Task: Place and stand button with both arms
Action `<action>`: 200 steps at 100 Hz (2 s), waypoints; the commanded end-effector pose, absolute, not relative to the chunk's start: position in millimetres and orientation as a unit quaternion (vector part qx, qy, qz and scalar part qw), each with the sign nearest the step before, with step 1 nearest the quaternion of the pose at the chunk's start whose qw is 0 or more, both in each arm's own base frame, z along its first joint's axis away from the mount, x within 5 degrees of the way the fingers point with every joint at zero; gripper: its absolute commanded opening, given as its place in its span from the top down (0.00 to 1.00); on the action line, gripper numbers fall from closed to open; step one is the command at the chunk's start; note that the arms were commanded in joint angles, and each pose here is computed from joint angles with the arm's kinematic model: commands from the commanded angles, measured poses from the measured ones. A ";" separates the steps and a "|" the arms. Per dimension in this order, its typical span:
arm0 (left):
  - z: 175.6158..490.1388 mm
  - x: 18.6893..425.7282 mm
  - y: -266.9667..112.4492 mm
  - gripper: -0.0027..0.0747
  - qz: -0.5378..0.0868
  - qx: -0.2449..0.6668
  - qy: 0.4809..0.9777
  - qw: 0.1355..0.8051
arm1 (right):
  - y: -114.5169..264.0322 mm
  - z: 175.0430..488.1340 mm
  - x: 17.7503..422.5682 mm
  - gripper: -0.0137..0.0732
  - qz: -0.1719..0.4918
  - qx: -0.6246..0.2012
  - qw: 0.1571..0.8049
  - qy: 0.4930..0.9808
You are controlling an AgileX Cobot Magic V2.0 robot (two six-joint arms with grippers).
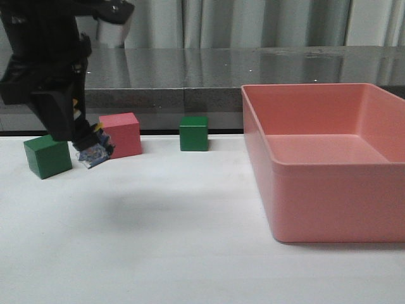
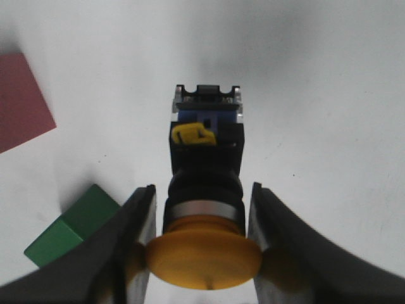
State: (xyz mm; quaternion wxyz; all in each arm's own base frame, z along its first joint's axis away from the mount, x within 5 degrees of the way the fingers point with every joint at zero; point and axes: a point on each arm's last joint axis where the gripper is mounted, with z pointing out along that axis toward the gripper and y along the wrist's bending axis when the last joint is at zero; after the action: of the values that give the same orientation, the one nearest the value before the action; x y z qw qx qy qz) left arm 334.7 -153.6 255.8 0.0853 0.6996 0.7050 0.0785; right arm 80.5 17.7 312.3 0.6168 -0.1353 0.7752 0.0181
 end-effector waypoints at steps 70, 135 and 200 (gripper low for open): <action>239.6 339.5 -170.7 0.97 0.178 0.741 0.647 0.008 | 15.7 326.6 81.3 0.91 0.014 -0.117 0.651 0.750; 240.7 338.9 -171.7 0.41 0.173 0.740 0.650 0.014 | 15.7 326.7 81.3 0.91 0.014 -0.116 0.651 0.750; 342.8 321.3 -64.3 0.99 0.151 0.550 0.806 0.159 | 15.7 326.7 81.3 0.91 0.014 -0.116 0.651 0.750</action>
State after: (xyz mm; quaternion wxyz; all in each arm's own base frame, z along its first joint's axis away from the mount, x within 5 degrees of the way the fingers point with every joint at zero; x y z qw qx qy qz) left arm 329.9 -81.6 303.7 0.0678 0.6148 0.7705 0.1542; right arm 80.4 17.8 312.1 0.6160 -0.1354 0.7758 0.0191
